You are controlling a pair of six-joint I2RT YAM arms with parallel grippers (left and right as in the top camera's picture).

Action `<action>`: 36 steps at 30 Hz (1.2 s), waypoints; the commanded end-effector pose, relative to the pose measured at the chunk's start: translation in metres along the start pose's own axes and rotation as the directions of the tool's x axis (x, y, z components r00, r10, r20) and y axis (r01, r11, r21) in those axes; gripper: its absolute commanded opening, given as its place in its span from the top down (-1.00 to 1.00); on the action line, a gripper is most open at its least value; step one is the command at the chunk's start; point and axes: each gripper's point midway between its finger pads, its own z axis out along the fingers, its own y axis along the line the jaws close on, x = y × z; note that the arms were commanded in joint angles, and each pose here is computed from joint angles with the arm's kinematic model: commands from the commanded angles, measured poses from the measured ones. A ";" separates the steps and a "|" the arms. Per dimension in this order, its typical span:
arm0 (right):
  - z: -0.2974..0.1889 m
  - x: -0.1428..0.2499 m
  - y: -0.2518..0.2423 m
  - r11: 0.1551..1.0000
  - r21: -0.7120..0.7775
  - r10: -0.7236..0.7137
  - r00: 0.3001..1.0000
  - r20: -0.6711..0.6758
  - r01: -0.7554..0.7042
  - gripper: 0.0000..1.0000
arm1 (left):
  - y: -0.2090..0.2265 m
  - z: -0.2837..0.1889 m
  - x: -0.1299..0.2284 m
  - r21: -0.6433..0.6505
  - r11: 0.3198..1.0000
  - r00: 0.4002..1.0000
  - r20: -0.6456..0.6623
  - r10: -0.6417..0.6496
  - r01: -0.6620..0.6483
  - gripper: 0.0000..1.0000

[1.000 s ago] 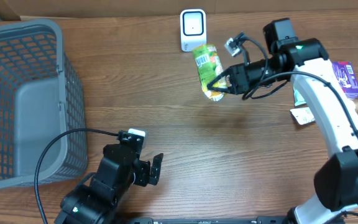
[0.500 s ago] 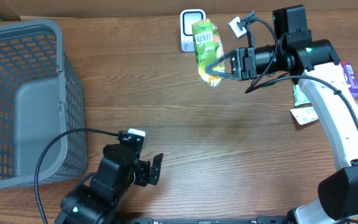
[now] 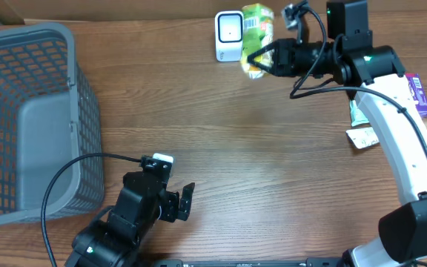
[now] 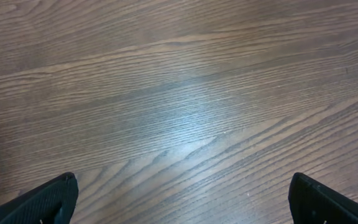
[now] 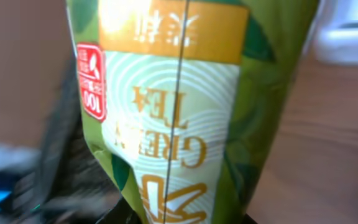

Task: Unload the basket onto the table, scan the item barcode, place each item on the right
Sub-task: 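Hold the juice box's label in front of the white scanner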

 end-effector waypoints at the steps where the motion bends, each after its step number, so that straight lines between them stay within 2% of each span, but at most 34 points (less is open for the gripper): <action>1: -0.019 -0.043 -0.011 0.910 0.394 -0.211 0.961 0.176 0.128 0.70 | 0.001 0.001 0.001 -0.008 1.000 1.000 -0.002 0.022 -0.022 -0.99; 6: -0.014 -0.053 -0.019 0.666 0.708 -0.446 0.886 0.125 0.235 0.68 | 0.001 0.001 0.001 -0.008 1.000 1.000 -0.002 0.022 -0.022 -0.99; 12: 0.002 -0.073 -0.018 0.370 0.877 -0.641 0.767 0.002 0.308 0.68 | 0.001 0.001 0.001 -0.008 1.000 1.000 -0.002 0.022 -0.022 -0.99; 17: 0.036 -0.085 -0.036 0.179 0.877 -0.730 0.658 -0.185 0.445 0.75 | 0.001 0.001 0.001 -0.008 1.000 1.000 -0.002 0.022 -0.022 -0.99; 19: 0.052 -0.088 -0.051 0.076 0.851 -0.749 0.593 -0.295 0.519 0.77 | 0.001 0.001 0.001 -0.008 1.000 1.000 -0.002 0.022 -0.022 -0.99; 25: 0.074 -0.102 -0.097 -0.174 0.800 -0.722 0.478 -0.500 0.574 0.78 | 0.001 0.001 0.001 -0.008 1.000 1.000 -0.002 0.022 -0.022 -0.99; 27: 0.081 -0.101 -0.111 -0.265 0.733 -0.688 0.411 -0.599 0.626 0.90 | 0.001 0.001 0.001 -0.008 1.000 1.000 -0.002 0.022 -0.022 -0.99; 30: 0.088 -0.104 -0.133 -0.341 0.679 -0.651 0.357 -0.669 0.650 0.92 | 0.001 0.001 0.001 -0.008 1.000 1.000 -0.002 0.022 -0.022 -0.99; 36: 0.097 -0.115 -0.166 -0.344 0.729 -0.683 0.376 -0.627 0.591 0.92 | 0.001 0.001 0.001 -0.008 1.000 1.000 -0.002 0.022 -0.022 -1.00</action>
